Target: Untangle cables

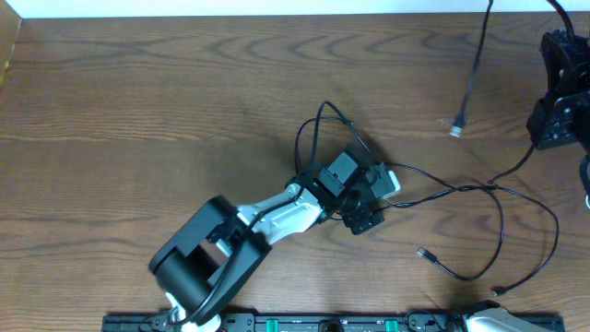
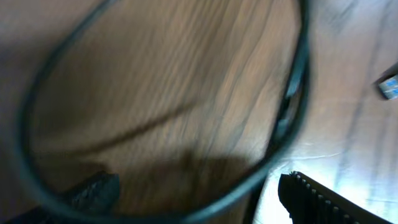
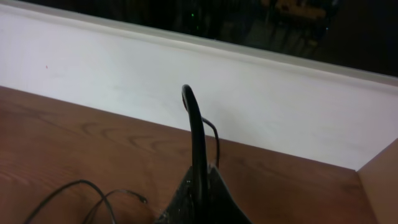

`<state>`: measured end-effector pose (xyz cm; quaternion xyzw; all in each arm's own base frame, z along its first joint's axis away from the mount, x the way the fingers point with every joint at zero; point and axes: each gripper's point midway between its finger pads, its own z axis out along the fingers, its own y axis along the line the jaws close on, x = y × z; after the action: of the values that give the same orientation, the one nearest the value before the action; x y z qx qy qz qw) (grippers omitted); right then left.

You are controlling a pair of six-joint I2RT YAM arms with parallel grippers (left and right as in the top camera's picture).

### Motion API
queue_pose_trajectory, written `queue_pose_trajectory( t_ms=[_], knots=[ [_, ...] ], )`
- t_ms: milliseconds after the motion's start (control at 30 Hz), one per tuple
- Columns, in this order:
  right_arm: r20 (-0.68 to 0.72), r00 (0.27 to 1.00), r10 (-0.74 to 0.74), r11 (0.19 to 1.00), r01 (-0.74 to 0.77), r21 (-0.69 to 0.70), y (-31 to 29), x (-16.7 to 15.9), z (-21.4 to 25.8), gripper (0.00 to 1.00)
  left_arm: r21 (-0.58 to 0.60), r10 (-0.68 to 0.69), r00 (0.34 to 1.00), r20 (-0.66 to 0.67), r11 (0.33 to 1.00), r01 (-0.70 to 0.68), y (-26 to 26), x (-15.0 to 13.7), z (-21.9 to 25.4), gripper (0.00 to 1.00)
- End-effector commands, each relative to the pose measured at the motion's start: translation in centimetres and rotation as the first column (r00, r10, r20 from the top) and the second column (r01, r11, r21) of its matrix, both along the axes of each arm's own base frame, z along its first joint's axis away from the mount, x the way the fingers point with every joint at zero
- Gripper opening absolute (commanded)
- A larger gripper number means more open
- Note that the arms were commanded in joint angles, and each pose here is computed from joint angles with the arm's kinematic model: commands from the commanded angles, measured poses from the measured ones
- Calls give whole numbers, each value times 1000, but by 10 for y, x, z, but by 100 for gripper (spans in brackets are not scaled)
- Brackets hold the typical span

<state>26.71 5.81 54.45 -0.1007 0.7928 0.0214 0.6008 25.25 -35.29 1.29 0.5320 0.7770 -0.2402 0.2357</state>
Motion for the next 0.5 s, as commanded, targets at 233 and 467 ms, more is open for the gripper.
queue_pose_trajectory(
  t_ms=[233,467],
  knots=[
    [3,1000,-9,1000,9,17,-4,-8,2,1,24,63,996,-64,998,-62,3,0,-16,8],
    [-6,997,-80,997,80,-8,-16,-5,-2,1,30,298,944,143,952,-305,72,50,82,8]
  ],
)
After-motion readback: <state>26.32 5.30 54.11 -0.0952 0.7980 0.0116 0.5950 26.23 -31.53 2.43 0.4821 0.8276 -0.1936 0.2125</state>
